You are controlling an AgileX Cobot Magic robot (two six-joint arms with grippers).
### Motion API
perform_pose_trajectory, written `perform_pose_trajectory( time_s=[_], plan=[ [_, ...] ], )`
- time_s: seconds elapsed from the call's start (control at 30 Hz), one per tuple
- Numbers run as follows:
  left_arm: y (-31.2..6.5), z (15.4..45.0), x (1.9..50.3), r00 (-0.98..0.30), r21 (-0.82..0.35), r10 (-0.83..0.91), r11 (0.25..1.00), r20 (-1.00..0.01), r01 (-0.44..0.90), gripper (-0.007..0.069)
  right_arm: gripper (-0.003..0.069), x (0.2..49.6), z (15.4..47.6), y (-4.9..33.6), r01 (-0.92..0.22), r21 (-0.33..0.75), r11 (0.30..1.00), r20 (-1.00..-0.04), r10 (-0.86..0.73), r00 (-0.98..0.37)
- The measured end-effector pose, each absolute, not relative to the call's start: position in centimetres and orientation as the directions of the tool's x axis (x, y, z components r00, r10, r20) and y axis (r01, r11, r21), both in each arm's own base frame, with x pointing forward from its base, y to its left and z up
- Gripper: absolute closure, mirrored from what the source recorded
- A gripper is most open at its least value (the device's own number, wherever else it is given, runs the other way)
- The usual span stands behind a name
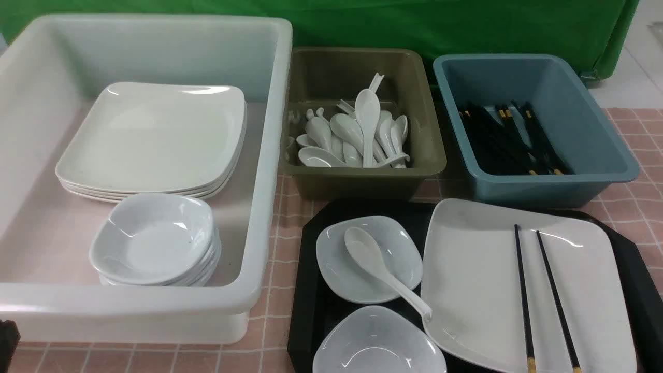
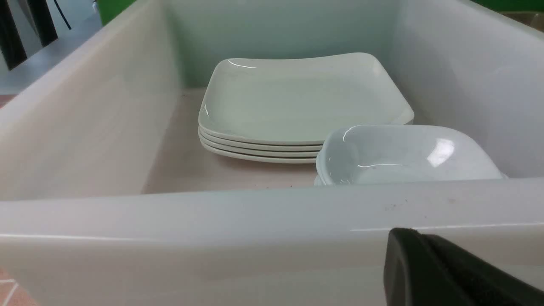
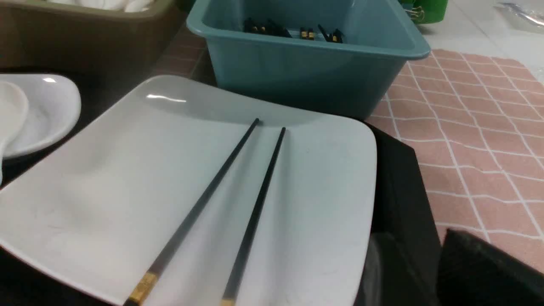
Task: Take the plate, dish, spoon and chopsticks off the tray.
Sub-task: Use the right arm to grab a pair of chopsticks from the plate
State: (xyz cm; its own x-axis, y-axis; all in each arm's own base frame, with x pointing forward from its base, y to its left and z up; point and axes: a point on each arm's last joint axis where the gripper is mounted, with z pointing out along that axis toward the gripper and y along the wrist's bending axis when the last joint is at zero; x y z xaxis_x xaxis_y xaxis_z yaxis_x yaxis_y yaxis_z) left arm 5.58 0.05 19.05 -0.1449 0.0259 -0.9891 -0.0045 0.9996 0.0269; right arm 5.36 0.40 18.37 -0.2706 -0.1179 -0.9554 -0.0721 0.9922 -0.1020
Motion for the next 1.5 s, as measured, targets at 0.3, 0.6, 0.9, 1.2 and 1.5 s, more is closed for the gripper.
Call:
perform_pose_trajectory(
  time_s=[0.3,0.6,0.9,1.2,1.5],
  plan=[
    [0.1,19.1,5.6,-0.145,0.027,0.026,1.000,-0.989,-0.005,0.0620,0.0418,5.4,18.4,0.4,-0.072,-0.102,0.992,-0.955,-0.118,-0.271],
    [0.1,19.2,5.6,-0.124,0.073,0.071,0.997,-0.990,-0.008,0.0620,0.0418,5.4,18.4,0.4,-0.072,-0.102,0.992,-0.955,-0.118,-0.271],
    [0.6,22.4,5.4,0.226,-0.478,-0.476,0.877,-0.850,0.052,0.0620,0.0418,5.4,18.4,0.4,-0.072,-0.101,0.992,-0.956,-0.117,-0.271],
    [1.8,25.1,4.1,0.535,-0.574,-0.564,0.801,-0.629,0.169,0.0620,0.0418,5.4,18.5,0.4,-0.069,-0.099,0.993,-0.959,-0.113,-0.261],
    [0.2,36.3,2.7,0.389,-0.516,-0.583,0.813,-0.713,0.272,0.0620,0.0418,5.7,21.2,0.0,-0.032,0.561,0.828,-0.826,0.561,0.048]
  ],
)
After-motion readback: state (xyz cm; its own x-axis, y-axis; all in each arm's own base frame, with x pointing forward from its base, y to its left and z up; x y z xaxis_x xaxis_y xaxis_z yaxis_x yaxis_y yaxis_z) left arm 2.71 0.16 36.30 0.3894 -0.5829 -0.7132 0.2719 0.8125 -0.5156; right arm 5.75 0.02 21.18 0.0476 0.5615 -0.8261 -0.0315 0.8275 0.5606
